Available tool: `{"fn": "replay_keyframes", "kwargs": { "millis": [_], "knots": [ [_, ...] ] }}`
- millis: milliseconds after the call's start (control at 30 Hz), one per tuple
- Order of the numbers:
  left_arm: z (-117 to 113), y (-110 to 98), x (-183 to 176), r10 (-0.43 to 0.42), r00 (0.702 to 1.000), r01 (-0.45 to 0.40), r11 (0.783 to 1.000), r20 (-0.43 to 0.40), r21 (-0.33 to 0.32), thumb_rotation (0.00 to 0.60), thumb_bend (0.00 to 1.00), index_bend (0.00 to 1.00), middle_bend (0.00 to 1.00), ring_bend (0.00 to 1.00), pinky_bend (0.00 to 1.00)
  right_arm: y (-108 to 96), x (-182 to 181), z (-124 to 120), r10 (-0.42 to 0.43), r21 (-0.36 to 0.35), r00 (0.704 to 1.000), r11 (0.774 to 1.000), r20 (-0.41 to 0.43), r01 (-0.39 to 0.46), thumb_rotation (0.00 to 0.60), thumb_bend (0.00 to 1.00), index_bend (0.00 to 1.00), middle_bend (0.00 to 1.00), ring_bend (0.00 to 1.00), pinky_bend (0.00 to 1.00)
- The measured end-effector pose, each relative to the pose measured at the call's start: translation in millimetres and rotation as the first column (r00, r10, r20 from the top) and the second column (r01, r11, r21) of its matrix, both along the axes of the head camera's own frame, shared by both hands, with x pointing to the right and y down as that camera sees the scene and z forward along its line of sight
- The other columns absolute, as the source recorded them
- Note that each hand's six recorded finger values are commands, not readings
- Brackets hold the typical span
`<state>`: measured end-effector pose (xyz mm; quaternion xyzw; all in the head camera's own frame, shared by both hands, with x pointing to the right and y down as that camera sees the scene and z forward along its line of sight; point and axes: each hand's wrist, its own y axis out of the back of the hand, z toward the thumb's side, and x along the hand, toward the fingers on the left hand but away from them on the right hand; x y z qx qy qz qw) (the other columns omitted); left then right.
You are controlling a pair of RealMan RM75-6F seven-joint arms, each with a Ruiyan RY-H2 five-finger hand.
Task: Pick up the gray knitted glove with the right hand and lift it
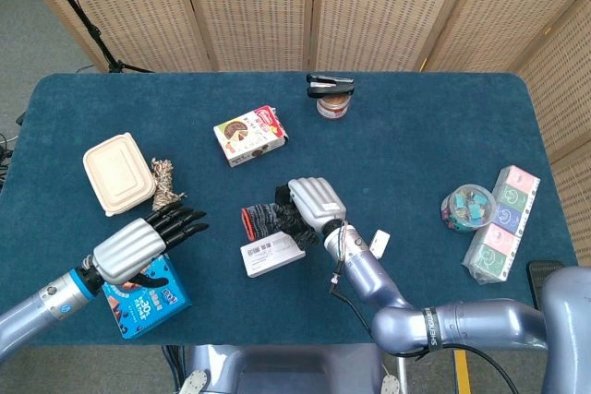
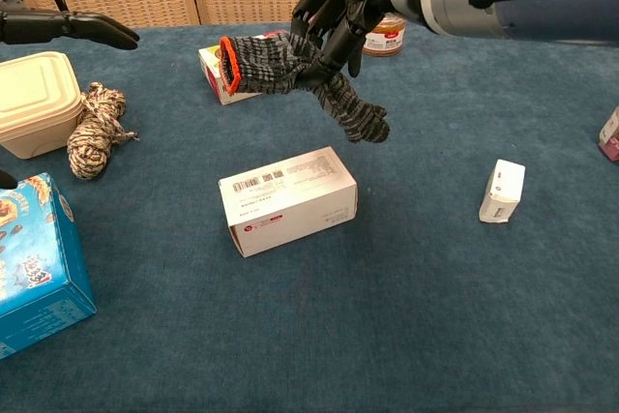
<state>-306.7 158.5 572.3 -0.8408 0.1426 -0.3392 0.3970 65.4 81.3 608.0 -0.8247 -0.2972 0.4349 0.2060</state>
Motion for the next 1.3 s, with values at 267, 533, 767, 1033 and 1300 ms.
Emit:
{"fn": "replay_keyframes", "kwargs": {
  "millis": [267,533,767,1033,1300],
  "knots": [
    [9.8,-1.1,24.8,0.032,0.999,-0.033,0.999,-0.025,-0.008,0.6,0.0,0.0,0.0,0.0,0.0,2.9,-5.0,5.1,0.019,-0.034,1.0,0.999,0.017,-0.018,0.6,0.38,0.56,0.56,0.48,0.49],
    [19.5,1.5,41.1,0.071,0.997,-0.071,0.997,-0.018,-0.003,0.6,0.0,0.0,0.0,0.0,0.0,4.0,-6.0,6.8,0.021,-0.052,1.0,0.998,0.019,-0.02,0.6,0.39,0.56,0.56,0.48,0.49],
    [23.2,2.3,53.4,0.096,0.995,-0.096,0.995,-0.011,0.013,0.6,0.0,0.0,0.0,0.0,0.0,9.0,-8.5,7.0,0.028,-0.101,0.999,0.995,0.031,-0.025,0.6,0.39,0.56,0.56,0.48,0.49],
    [26.3,6.9,66.8,0.118,0.993,-0.118,0.993,-0.013,0.009,0.6,0.0,0.0,0.0,0.0,0.0,9.0,-14.8,6.6,0.032,-0.112,0.999,0.993,0.04,-0.027,0.6,0.39,0.56,0.56,0.48,0.49],
    [27.5,7.3,73.8,0.125,0.992,-0.125,0.992,-0.003,0.028,0.6,0.0,0.0,0.0,0.0,0.0,8.9,-17.6,5.3,0.04,-0.122,0.998,0.992,0.05,-0.033,0.6,0.39,0.56,0.56,0.48,0.49]
  ]
}}
